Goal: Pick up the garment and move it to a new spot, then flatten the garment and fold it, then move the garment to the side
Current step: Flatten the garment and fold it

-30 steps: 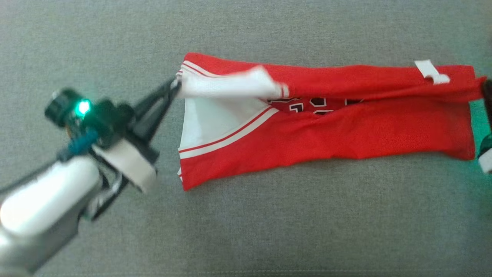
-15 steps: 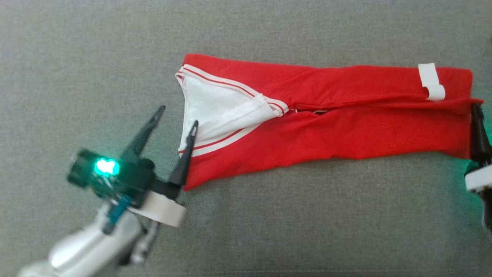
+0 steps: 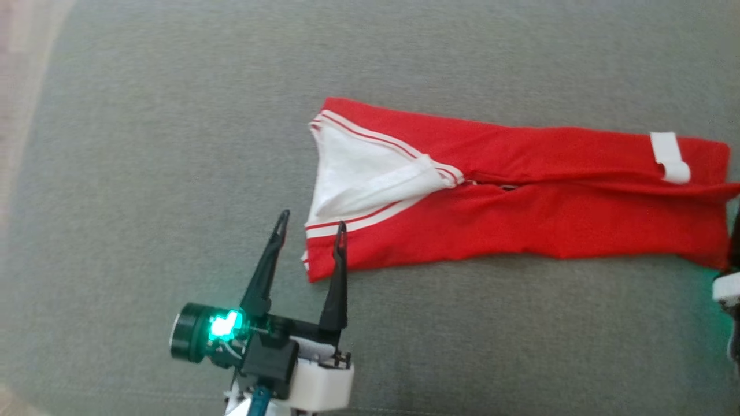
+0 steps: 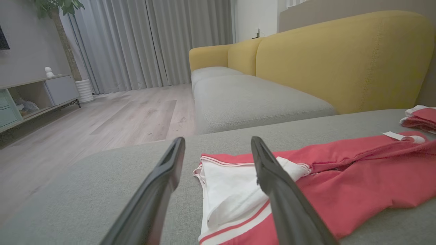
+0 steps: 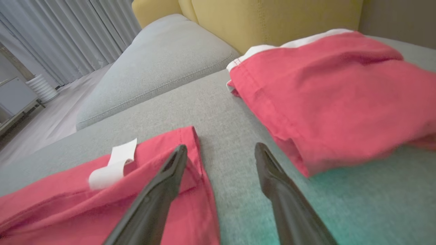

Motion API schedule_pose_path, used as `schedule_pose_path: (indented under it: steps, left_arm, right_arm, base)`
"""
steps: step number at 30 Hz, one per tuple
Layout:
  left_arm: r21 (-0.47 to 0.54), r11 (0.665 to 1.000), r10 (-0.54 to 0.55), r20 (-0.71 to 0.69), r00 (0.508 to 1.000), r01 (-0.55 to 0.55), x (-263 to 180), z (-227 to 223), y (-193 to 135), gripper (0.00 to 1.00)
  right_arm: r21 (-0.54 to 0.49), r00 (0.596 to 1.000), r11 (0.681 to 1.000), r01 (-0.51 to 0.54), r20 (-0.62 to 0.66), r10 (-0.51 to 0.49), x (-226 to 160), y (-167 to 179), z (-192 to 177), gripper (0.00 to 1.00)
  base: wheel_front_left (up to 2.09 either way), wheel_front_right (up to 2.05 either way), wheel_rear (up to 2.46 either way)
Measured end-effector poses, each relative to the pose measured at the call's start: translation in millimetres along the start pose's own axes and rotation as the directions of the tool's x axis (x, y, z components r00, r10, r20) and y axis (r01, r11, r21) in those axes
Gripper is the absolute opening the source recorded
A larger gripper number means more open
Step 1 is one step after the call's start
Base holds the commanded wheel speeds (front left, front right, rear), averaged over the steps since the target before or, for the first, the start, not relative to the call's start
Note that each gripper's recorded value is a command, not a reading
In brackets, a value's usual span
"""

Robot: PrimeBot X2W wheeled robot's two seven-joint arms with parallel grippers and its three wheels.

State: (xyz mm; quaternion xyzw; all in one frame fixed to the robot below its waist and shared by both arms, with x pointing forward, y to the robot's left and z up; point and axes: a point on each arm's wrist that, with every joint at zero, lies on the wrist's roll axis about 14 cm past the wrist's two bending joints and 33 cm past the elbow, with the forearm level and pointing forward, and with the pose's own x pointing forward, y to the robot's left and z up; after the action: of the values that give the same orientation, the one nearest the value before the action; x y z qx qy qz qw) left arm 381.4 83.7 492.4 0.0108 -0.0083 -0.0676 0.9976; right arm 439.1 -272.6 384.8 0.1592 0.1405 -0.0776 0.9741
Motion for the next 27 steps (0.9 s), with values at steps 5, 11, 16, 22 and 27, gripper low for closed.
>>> schedule_pose_path:
  steps: [5, 11, 16, 22, 27]
  left_arm:
    - [0.011, 1.0, 0.022, 0.028, 0.999, -0.022, -6.3, 7.2, 7.7, 1.0]
    - [0.012, 0.999, 0.04, 0.05, 0.998, -0.04, -8.9, 12.9, 13.7, 1.0]
    - [0.013, 0.999, 0.044, 0.029, 0.999, -0.044, -16.0, 6.2, 15.0, 1.0]
    - [0.007, 0.999, 0.031, 0.046, 0.998, -0.031, -16.1, 11.0, 11.6, 1.0]
    - [0.012, 1.0, 0.025, 0.073, 0.997, -0.026, -17.0, 18.4, 10.8, 1.0]
  right_arm:
    - [-0.003, 1.0, 1.0, 0.006, -0.005, -0.006, 16.8, 6.6, 1.7, 1.0]
    - [-0.031, 0.992, 0.999, 0.028, -0.126, -0.032, 15.1, 4.4, -30.2, 1.0]
    - [-0.01, 0.986, 1.0, 0.028, -0.167, -0.029, 14.7, 10.4, -36.8, 0.24]
    - [0.026, 0.987, 1.0, -0.015, -0.16, 0.019, 11.7, 29.1, -35.9, 0.0]
    - [0.014, 0.99, 0.999, -0.031, -0.135, 0.032, 6.0, 28.1, -25.8, 0.0]
  base:
    - [0.0, 0.0, 0.0]
    - [0.0, 0.0, 0.0]
    - [0.0, 0.0, 0.0]
    - [0.0, 0.0, 0.0]
    - [0.0, 0.0, 0.0]
